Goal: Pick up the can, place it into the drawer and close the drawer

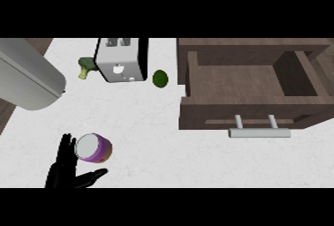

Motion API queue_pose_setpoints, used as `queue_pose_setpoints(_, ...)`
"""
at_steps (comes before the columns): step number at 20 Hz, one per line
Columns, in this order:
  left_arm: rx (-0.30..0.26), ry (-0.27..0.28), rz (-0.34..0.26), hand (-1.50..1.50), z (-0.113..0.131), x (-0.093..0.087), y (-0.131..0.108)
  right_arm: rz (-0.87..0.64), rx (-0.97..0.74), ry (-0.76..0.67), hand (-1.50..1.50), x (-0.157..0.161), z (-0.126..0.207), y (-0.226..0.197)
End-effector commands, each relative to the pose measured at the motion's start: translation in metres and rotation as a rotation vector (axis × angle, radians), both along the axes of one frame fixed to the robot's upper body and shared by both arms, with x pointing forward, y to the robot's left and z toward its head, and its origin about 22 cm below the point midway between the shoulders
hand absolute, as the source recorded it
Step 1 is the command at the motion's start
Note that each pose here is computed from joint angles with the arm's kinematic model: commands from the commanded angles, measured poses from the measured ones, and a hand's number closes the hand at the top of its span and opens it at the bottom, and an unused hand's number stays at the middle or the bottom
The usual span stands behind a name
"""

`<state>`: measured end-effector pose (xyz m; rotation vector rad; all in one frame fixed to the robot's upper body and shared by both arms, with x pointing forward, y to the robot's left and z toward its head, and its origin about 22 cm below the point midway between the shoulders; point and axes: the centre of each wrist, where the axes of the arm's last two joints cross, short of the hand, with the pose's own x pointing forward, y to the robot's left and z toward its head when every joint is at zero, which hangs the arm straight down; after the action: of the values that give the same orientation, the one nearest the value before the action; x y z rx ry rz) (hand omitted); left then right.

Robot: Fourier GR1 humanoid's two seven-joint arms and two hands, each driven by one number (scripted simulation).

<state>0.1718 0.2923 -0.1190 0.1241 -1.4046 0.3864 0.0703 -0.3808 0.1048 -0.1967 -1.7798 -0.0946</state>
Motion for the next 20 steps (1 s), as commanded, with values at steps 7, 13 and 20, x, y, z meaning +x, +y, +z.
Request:
queue_pose_setpoints(7,-0.054,-0.026,-0.002,-1.50,-0.013,0.029,-0.003,0.000,0.012,0.003,-1.50,0.001,0.009,-0.005)
queue_pose_setpoints(13,-0.142,-0.032,-0.034,1.50,-0.017,0.035,-0.002,0.018,0.003,-0.004,-1.50,-0.013,0.010,-0.009)
queue_pose_setpoints(20,-0.205,-0.126,-0.136,1.50,-0.008,0.055,-0.011,0.017,0.036,-0.011,-1.50,-0.003,-0.002,-0.003)
